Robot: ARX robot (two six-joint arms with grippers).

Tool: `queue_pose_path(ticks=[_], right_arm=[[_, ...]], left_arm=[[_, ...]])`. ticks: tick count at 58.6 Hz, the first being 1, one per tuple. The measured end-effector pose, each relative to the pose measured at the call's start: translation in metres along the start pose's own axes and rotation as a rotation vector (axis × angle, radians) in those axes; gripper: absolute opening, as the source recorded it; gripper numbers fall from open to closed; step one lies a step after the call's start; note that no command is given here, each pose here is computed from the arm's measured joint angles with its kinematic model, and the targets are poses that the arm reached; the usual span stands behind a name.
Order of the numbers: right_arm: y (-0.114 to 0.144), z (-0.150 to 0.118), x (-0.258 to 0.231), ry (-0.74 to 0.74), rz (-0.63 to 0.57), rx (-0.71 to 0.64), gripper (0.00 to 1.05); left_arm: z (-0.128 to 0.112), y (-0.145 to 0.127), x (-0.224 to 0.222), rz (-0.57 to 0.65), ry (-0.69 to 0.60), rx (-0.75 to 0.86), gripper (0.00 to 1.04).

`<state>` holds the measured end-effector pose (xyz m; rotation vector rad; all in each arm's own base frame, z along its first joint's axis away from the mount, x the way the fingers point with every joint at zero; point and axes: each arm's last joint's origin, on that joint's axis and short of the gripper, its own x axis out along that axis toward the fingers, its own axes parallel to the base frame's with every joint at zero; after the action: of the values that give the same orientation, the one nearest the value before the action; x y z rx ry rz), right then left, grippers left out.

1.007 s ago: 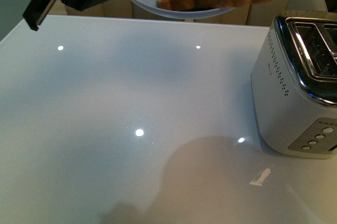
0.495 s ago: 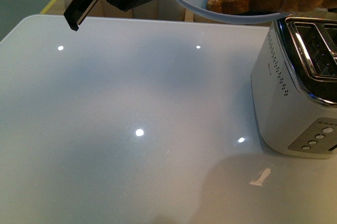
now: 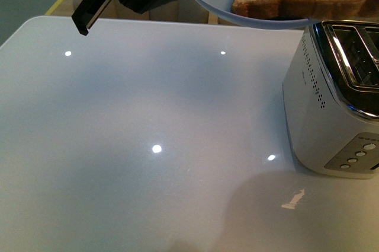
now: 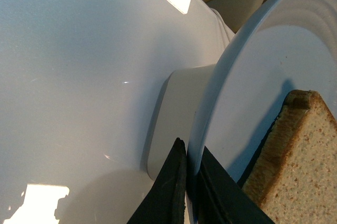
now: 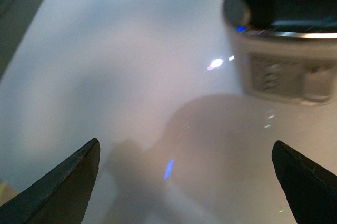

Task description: Left arm holds plate, right arm toasts bread

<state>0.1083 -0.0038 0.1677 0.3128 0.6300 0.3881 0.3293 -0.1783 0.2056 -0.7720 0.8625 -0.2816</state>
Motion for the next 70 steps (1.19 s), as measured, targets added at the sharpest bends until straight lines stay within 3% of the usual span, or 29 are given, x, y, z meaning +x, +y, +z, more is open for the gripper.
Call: queue_pose_path(ticks=[12, 26, 47, 70], right_arm=[[-0.005, 0.028, 0.008, -0.069, -0.003, 0.034, 0.96], [0.01, 0.096, 0.044, -0.204, 0.058, 0.127, 0.96], [0.011, 0.107, 0.092, -0.163, 0.009, 0.244, 0.95], [0.022, 0.118, 0.104, -0.163, 0.05, 0.294, 0.33]], left_arm=[[0.0, 0.0, 0.0, 0.0, 0.0, 0.0, 0.03], [0.0, 0.0, 0.0, 0.001, 0.0, 0.0, 0.03], [0.0, 0.0, 0.0, 0.001, 0.0, 0.0, 0.03], [0.0, 0.0, 0.0, 0.002, -0.001, 0.0, 0.03]])
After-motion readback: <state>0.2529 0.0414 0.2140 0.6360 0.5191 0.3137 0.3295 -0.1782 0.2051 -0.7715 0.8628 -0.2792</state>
